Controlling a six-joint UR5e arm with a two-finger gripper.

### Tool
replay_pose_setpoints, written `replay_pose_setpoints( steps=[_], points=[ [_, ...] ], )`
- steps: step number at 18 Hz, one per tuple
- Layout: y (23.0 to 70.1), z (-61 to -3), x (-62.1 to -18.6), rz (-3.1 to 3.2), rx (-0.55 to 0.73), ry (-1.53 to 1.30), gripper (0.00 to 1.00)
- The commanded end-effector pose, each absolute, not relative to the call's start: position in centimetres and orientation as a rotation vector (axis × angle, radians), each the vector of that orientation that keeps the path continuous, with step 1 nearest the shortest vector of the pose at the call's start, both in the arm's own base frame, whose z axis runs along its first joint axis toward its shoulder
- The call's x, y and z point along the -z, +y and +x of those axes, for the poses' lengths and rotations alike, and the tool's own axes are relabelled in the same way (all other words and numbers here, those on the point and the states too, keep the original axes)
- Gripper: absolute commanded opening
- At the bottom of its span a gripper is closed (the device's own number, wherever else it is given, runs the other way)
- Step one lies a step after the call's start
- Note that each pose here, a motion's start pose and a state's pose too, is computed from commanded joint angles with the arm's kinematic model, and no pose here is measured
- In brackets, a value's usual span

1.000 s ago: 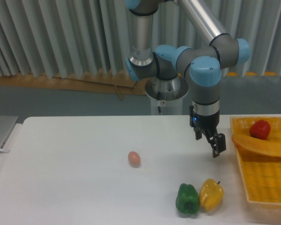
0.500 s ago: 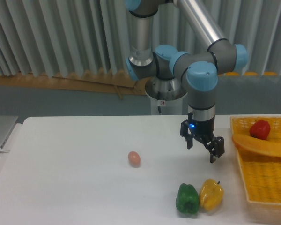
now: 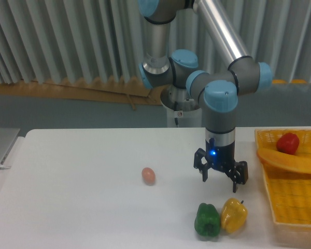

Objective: Place the green peppers in a basket
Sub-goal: 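Lower the open gripper down over the green pepper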

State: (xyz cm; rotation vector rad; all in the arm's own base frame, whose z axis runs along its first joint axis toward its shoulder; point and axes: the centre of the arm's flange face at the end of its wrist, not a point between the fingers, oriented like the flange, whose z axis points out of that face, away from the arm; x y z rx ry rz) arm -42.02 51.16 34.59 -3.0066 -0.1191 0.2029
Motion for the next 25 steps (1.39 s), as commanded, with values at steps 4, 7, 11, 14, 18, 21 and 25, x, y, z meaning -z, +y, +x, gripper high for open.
replay_pose_setpoints(
  steps=[4, 7, 11, 14, 18, 21, 25],
  points=[
    [54.3, -41.0, -32.7, -3.006, -0.193, -0.084, 1.0],
    [55.4, -40.4, -32.3, -2.985, -0.214, -0.135, 1.0],
    [55.7, -40.8, -31.5, -2.991, -0.206, -0.135, 1.0],
    [55.4, -41.0, -31.6, -2.99, -0.208, -0.17, 1.0],
    [55.0, -41.3, -31.5, -2.993, -0.211, -0.199, 1.0],
    [55.2, -41.9, -30.5, -3.011, -0.222, -0.205, 1.0],
    [55.8, -42.1, -29.6, -3.02, -0.217, -0.194, 1.0]
  ],
)
